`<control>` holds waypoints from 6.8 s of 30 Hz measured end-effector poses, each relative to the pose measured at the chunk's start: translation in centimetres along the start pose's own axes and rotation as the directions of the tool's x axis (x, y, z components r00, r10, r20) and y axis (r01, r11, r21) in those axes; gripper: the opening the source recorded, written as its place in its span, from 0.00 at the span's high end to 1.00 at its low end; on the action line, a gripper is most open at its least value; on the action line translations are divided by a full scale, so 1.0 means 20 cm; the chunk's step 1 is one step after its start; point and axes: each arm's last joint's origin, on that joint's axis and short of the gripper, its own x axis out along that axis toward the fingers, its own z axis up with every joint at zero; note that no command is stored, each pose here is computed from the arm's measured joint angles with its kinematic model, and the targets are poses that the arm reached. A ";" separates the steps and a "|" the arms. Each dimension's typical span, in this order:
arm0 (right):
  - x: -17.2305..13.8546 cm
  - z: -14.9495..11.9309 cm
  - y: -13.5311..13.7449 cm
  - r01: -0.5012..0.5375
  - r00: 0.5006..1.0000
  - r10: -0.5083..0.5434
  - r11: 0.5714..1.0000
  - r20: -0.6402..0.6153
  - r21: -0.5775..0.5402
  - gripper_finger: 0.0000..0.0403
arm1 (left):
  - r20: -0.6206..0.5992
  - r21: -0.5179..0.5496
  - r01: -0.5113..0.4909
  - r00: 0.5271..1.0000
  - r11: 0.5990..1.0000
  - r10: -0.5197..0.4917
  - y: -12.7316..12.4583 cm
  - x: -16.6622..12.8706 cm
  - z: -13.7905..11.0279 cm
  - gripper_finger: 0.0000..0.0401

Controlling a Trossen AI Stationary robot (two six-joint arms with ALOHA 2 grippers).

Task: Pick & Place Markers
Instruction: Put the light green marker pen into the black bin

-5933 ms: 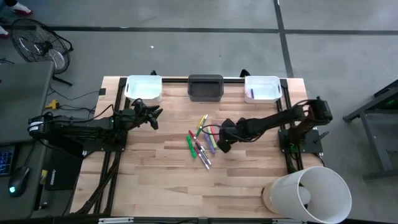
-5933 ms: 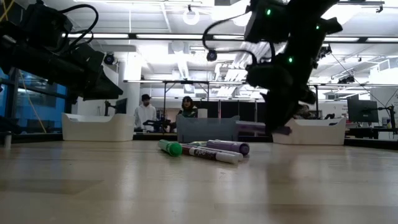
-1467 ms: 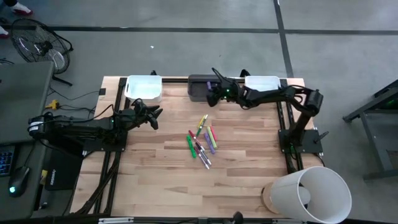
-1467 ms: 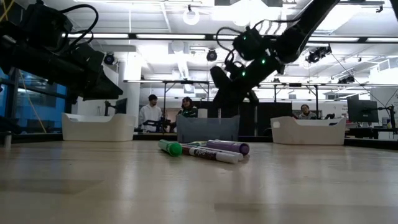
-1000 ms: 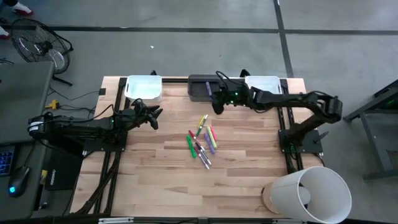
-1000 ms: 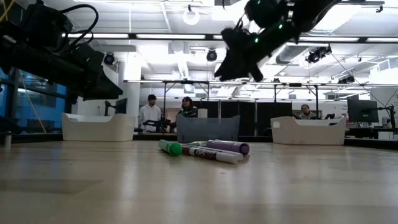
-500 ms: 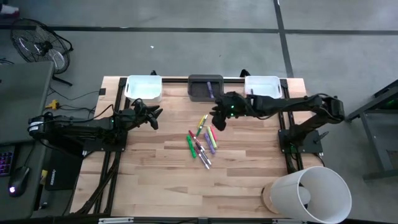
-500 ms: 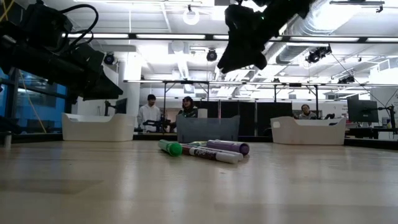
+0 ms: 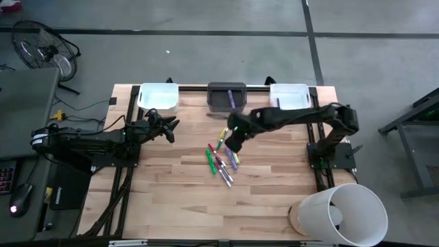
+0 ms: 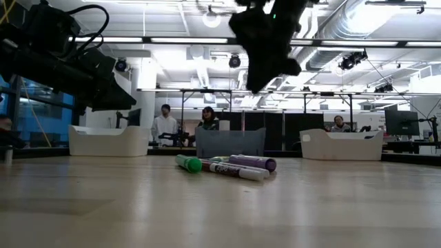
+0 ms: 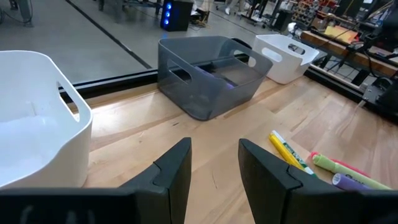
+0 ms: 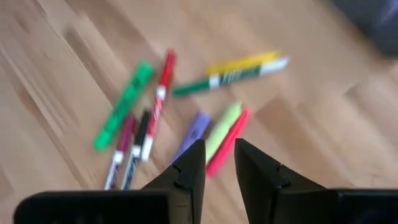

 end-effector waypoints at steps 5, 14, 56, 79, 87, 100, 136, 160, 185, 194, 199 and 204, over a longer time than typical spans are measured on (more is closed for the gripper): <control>0.19 -0.07 0.06 0.004 0.991 -0.005 1.000 -0.131 -0.013 0.81 | 0.000 0.001 0.000 1.000 1.000 0.000 0.00 0.00 0.00 0.67; 0.36 -0.12 0.07 0.074 0.974 -0.065 0.997 -0.215 0.032 0.70 | -0.001 0.001 0.000 1.000 1.000 0.000 0.00 0.00 0.00 0.67; 0.53 -0.29 0.16 0.234 0.945 -0.194 0.964 -0.264 0.129 0.57 | 0.000 0.000 0.000 1.000 1.000 0.000 0.00 0.00 0.00 0.67; 0.54 -0.29 0.16 0.241 0.941 -0.207 0.966 -0.268 0.099 0.83 | 0.000 0.000 0.000 1.000 1.000 0.000 0.00 0.00 0.00 0.67; 0.52 -0.30 0.14 0.266 0.928 -0.232 0.960 -0.290 0.086 0.81 | 0.000 0.000 0.000 1.000 1.000 0.000 0.00 0.00 0.00 0.67; 0.34 -0.31 0.17 0.238 0.937 -0.225 0.971 -0.267 0.016 0.83 | 0.000 0.000 0.000 1.000 1.000 0.000 0.00 0.00 0.00 0.67; 0.15 0.38 -0.43 0.206 0.929 -0.208 0.978 0.306 0.039 0.82 | -0.001 0.001 0.000 1.000 1.000 0.000 0.00 0.00 0.00 0.67; 0.26 0.54 -0.75 0.277 0.917 -0.173 0.925 0.359 -0.261 0.81 | 0.000 0.000 0.000 1.000 1.000 0.000 0.00 0.00 0.00 0.67; 0.40 0.48 -0.82 0.226 0.963 -0.196 0.961 0.185 -0.158 0.81 | -0.001 0.001 0.000 1.000 1.000 0.000 0.00 0.00 0.00 0.67; 0.40 0.46 -0.85 0.212 0.969 -0.207 0.977 0.134 -0.018 0.81 | 0.000 0.001 0.000 1.000 1.000 0.000 0.00 0.00 0.00 0.67; 0.40 0.45 -0.87 0.175 0.977 -0.179 0.984 0.113 0.042 0.81 | -0.001 0.001 0.000 1.000 1.000 0.000 0.00 0.00 0.00 0.67; 0.39 0.45 -0.89 0.160 0.980 -0.170 0.982 0.107 0.098 0.81 | -0.001 0.001 0.000 1.000 1.000 0.000 0.00 0.00 0.00 0.67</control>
